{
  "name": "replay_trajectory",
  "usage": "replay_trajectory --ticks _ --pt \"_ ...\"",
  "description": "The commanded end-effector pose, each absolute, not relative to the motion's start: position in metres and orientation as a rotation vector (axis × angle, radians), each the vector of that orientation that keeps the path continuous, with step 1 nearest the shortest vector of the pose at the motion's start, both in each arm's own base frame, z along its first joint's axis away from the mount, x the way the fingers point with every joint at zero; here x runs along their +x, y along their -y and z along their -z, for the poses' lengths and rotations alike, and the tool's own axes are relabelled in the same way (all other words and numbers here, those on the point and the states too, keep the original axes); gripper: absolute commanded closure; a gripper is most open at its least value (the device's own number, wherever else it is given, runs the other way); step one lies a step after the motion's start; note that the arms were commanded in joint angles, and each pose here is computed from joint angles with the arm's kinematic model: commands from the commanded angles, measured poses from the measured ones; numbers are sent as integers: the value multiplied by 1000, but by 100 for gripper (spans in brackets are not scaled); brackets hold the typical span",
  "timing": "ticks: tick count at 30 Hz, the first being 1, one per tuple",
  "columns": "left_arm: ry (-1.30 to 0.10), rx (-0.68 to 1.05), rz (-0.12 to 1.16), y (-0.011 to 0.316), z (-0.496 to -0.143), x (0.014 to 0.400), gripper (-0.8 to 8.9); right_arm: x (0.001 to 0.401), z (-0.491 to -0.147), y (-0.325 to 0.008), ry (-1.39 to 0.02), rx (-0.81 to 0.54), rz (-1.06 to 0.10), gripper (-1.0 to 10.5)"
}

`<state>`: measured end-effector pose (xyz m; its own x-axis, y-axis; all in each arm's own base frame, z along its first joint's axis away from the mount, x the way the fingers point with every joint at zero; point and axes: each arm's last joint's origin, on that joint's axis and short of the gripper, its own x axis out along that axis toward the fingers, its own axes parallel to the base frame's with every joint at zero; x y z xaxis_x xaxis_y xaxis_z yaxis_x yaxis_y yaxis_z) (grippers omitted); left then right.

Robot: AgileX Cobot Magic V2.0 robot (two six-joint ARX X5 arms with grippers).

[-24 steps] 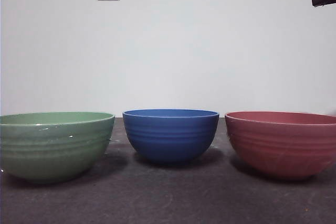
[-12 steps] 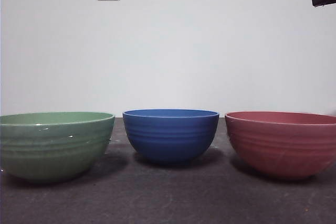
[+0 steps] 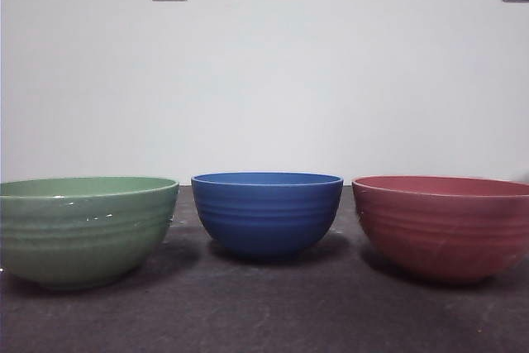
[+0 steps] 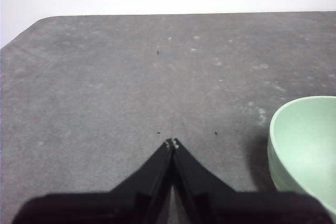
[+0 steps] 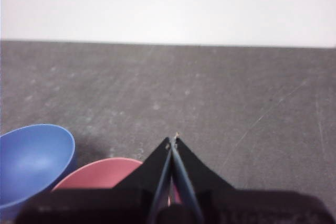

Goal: Pick up the green bowl on the top,put the green bowl on the left,pick up the red bowl in the middle,put the red bowl on the right

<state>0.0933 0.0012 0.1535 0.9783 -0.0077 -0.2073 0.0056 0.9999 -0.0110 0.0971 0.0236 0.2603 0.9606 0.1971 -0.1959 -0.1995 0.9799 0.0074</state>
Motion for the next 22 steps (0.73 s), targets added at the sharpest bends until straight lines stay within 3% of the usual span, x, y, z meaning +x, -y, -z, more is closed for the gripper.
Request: replay_trajectory --ticks 1,6,13,22 --pt "-222 -20 3 -2 -148 94 816 92 -232 -18 -195 -21 -231 941" --pt "-222 -19 2 -2 -148 94 816 91 -194 -14 -177 -25 -286 941" --pt "-222 -20 2 -2 -148 94 817 95 -156 -14 -179 -28 -279 941" --pt "-222 -19 2 -2 -148 94 817 94 -150 -14 -168 -28 -272 941"
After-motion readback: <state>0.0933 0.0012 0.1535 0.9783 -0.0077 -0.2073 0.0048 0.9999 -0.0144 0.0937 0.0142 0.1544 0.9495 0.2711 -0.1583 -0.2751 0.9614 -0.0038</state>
